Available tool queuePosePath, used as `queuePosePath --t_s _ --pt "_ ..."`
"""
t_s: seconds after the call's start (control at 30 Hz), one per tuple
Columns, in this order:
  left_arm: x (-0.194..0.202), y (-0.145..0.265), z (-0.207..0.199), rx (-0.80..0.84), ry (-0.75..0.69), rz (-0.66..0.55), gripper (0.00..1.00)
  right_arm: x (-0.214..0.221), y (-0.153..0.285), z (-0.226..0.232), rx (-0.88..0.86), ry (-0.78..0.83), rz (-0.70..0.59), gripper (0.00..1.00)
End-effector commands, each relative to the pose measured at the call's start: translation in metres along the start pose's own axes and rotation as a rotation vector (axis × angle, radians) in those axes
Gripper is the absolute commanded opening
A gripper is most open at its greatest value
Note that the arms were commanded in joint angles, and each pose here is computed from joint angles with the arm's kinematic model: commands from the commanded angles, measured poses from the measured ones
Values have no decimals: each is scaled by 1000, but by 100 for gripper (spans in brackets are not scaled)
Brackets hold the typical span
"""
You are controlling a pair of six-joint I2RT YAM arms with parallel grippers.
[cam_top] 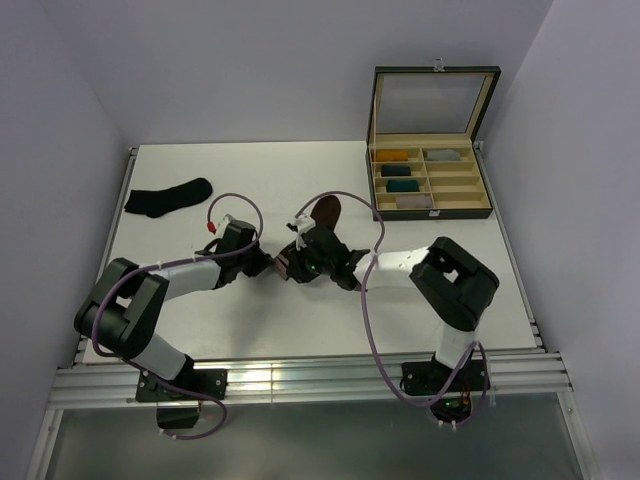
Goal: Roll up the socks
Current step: Roll the sock at the center of the board.
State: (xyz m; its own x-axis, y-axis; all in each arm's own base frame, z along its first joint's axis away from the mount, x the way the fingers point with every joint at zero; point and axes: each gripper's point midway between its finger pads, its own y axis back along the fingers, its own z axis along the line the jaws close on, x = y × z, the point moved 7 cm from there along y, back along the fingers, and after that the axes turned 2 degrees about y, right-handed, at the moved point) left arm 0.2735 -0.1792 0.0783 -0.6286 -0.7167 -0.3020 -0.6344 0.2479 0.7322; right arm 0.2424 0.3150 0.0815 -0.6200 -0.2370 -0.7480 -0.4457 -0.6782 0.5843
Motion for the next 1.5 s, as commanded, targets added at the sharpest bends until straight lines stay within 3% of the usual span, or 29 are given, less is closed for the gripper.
queuePosePath --t_s 0.0,0.37,0.73,1.47 --pt "5 -2 24 -135 -59 6 15 -16 15 13 57 147 -113 29" --pt "5 -1 23 -133 -61 10 14 -11 8 37 142 360 -166 35" --pt "6 -2 23 -134 -66 20 14 -9 -12 35 166 389 -142 35" --pt "5 -1 23 -136 -75 19 13 34 -26 12 269 315 51 37"
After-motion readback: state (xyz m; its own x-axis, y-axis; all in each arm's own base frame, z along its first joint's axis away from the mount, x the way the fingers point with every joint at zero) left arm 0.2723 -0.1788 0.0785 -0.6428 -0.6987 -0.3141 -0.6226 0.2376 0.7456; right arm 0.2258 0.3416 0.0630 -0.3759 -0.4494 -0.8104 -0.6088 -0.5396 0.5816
